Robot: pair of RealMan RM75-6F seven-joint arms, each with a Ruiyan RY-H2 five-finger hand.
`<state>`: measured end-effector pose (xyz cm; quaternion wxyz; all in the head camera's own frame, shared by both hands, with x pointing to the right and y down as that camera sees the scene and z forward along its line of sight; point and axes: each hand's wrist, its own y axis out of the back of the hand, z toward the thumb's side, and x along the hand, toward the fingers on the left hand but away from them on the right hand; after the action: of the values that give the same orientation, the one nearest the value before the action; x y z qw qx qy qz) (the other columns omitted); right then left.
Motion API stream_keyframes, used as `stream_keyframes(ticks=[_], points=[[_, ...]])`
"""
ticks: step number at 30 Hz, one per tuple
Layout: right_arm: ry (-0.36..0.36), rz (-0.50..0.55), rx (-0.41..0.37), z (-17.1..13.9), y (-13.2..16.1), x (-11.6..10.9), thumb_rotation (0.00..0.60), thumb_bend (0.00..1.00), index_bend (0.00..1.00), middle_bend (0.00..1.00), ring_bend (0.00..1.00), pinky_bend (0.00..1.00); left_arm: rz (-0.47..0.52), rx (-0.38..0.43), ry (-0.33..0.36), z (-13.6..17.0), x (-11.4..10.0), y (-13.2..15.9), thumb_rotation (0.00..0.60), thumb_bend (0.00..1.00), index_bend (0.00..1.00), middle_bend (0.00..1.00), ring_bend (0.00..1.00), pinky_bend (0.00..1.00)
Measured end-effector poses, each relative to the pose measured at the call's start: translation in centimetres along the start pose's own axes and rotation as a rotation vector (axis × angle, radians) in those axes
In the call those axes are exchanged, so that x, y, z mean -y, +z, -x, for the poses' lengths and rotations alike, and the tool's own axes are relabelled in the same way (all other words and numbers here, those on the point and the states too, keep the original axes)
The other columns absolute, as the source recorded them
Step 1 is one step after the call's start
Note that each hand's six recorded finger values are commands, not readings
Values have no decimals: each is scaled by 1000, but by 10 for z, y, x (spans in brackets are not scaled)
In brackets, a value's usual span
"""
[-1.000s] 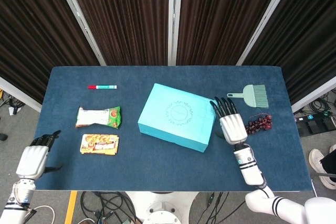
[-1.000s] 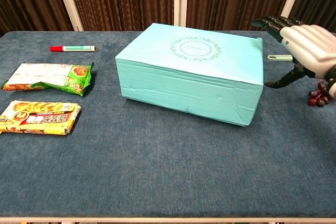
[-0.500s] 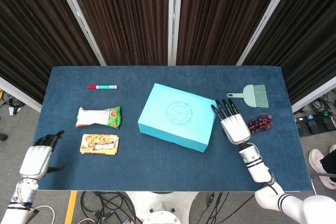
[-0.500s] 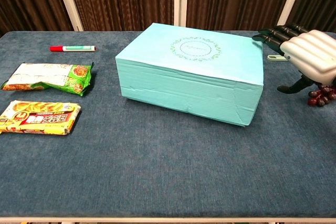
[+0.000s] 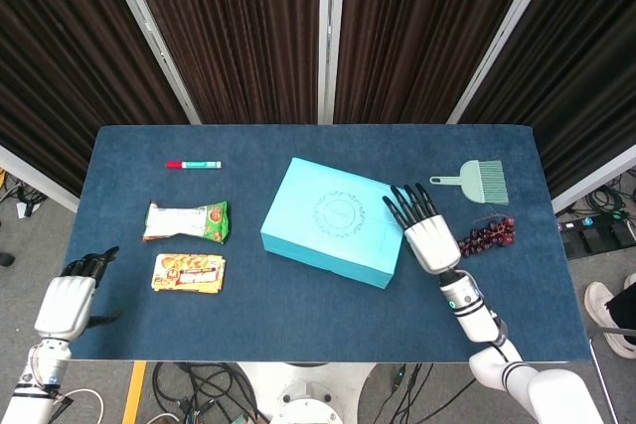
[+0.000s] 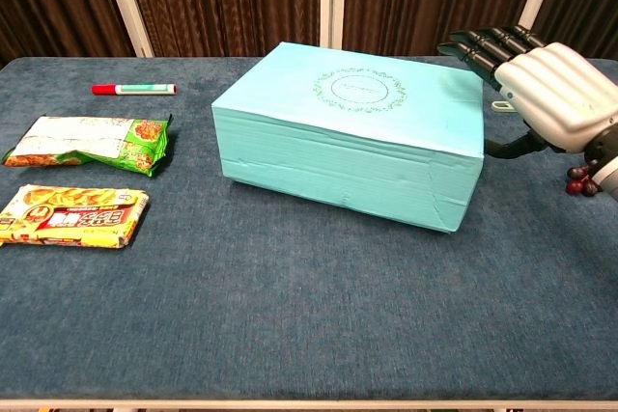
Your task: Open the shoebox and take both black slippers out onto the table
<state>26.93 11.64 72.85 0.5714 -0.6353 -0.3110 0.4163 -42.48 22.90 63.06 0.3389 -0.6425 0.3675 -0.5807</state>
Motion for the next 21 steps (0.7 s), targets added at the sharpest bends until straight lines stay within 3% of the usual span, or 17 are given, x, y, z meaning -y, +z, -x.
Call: stream_keyframes(ticks=[21], points=[[22,22,-24,0,1,9,600,156,0,61,0,0,22,19,-17,-2,2,6,600,0,114,216,171,268]])
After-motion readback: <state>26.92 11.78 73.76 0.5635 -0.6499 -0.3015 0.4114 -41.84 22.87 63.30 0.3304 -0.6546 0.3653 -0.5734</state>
